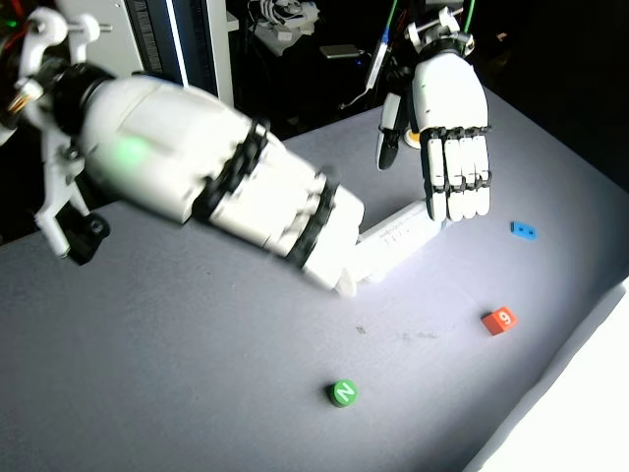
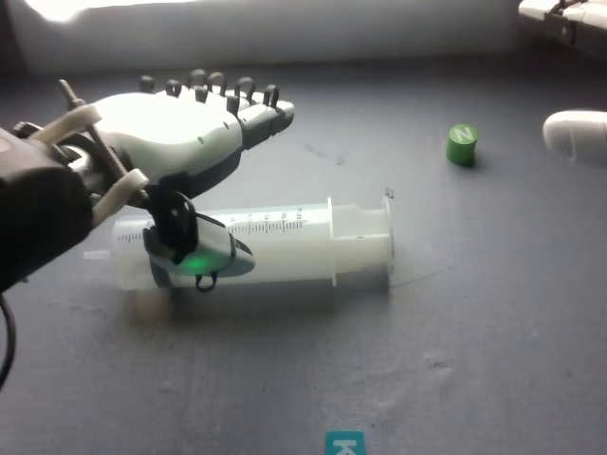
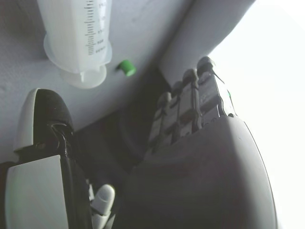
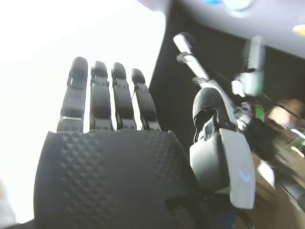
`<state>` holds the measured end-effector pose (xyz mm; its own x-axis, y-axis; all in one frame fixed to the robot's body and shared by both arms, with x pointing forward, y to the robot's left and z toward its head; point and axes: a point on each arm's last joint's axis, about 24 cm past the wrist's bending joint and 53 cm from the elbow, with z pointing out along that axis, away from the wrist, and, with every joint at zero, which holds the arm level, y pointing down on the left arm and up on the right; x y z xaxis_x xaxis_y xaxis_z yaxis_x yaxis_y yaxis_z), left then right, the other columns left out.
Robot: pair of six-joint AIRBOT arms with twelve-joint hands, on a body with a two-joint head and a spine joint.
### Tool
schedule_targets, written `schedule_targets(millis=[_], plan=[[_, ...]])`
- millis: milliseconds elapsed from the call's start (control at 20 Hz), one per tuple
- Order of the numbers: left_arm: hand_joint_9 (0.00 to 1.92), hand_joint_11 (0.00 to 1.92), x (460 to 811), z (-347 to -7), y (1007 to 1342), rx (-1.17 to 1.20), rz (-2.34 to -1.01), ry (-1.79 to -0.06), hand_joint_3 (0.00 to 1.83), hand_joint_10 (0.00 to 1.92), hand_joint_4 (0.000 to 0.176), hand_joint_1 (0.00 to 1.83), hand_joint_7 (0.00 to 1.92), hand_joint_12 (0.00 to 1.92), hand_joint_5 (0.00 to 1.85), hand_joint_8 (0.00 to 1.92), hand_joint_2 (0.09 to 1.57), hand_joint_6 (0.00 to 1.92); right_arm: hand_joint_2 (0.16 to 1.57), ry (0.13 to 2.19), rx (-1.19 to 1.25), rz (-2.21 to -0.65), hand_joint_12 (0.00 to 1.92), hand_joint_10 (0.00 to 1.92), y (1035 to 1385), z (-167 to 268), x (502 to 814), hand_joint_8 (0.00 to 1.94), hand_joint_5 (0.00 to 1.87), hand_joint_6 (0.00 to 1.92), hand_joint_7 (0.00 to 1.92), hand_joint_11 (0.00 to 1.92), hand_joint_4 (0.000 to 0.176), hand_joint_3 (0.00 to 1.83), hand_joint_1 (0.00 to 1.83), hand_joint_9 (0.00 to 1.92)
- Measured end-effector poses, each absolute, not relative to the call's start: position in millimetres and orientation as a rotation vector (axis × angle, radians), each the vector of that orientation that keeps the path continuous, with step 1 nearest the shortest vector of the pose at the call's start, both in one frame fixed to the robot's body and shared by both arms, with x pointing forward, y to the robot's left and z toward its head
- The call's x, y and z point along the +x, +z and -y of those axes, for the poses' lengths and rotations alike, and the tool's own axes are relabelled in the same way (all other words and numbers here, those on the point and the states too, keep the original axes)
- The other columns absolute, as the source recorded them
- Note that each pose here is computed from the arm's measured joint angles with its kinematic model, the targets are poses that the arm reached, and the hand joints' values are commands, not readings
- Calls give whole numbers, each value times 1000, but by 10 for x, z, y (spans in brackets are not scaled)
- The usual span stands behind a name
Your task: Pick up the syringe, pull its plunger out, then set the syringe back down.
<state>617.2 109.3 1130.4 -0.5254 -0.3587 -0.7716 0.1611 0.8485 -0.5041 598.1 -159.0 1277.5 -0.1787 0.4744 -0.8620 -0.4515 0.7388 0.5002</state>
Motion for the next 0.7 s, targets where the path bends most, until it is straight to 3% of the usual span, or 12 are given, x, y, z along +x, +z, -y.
schedule_targets(millis=[700], plan=[[0, 30, 6283, -1173, 10617, -172, -2162, -509, 1, 0, 0, 914, 0, 21, 0, 0, 1056, 0, 1310, 843, 57, -1517, 270, 5, 12837, 1608, 5984, 2, 126, 2, 153, 0, 0, 0, 50, 132]])
